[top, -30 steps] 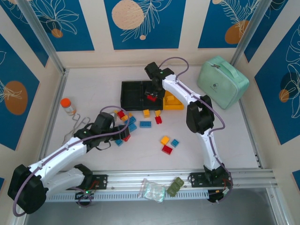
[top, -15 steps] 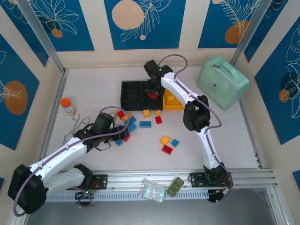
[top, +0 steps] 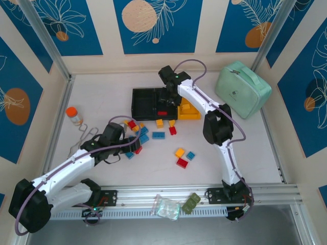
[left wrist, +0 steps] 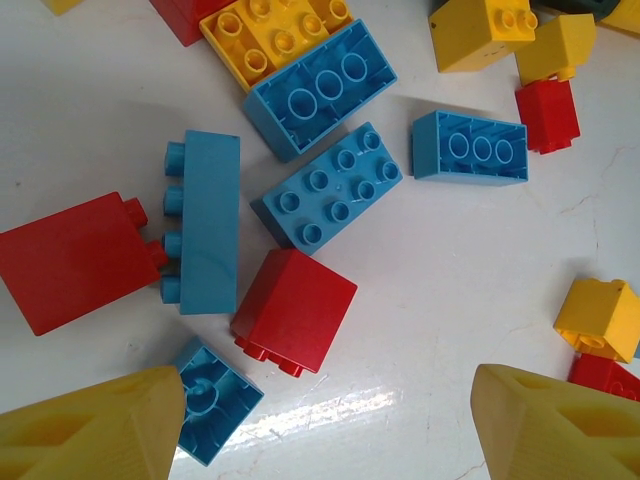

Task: Sort the legos into containers by color
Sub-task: Pick up the lego from the center of the table.

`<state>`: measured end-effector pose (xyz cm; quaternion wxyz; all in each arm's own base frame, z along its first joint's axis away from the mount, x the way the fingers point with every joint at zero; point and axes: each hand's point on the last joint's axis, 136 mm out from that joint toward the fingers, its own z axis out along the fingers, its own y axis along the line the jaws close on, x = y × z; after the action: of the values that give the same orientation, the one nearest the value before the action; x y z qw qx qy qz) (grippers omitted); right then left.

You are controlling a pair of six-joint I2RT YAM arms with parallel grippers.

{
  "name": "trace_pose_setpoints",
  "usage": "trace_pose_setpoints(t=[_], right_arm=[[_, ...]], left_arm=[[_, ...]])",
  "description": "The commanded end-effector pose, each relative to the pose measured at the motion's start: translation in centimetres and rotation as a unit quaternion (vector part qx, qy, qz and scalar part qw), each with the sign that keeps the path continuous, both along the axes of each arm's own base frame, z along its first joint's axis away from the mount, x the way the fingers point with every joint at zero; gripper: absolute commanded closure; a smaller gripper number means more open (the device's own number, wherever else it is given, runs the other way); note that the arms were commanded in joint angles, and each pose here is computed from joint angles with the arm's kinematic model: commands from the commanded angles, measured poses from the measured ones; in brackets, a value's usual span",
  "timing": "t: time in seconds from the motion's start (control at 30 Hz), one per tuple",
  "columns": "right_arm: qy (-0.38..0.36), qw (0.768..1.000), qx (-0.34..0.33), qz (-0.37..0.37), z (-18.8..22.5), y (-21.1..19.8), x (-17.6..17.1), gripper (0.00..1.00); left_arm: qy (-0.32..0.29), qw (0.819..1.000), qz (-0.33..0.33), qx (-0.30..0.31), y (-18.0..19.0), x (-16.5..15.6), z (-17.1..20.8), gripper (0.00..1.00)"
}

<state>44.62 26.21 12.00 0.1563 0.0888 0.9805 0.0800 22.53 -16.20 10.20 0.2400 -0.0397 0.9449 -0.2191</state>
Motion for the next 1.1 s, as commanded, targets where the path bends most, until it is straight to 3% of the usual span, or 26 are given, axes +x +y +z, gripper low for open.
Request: trace_pose_setpoints(t=[0.0,0.27,0.63,0.87,1.07], right_arm=[[-0.046,0.998,0.034,0.025,4.6,0.6,-1.6,0.39],[-0.065,0.991,0.091,0.080,5.7,0.3,-7.2,0.42],[-0.055,0.986,0.121,0.096,2.9,-3.8,-16.7,0.43],[-0.055,0.988,0.130,0.064,0.9,-7.6,-21.7,0.35],[-0.054,0.993,0.108,0.018,-0.2,-11.4,-24.6,0.33]], left_arm=[[0.003,1.000,0.021,0.011,0.7,0.6,0.8,0.25],[0.013,0.999,0.027,0.025,0.8,1.3,0.8,0.27],[0.030,0.999,-0.039,0.019,-3.4,2.7,0.8,0.35],[0.030,0.994,-0.080,0.063,-7.8,4.2,0.3,0.31],[0.040,0.987,-0.099,0.121,-10.5,5.5,-1.2,0.21]])
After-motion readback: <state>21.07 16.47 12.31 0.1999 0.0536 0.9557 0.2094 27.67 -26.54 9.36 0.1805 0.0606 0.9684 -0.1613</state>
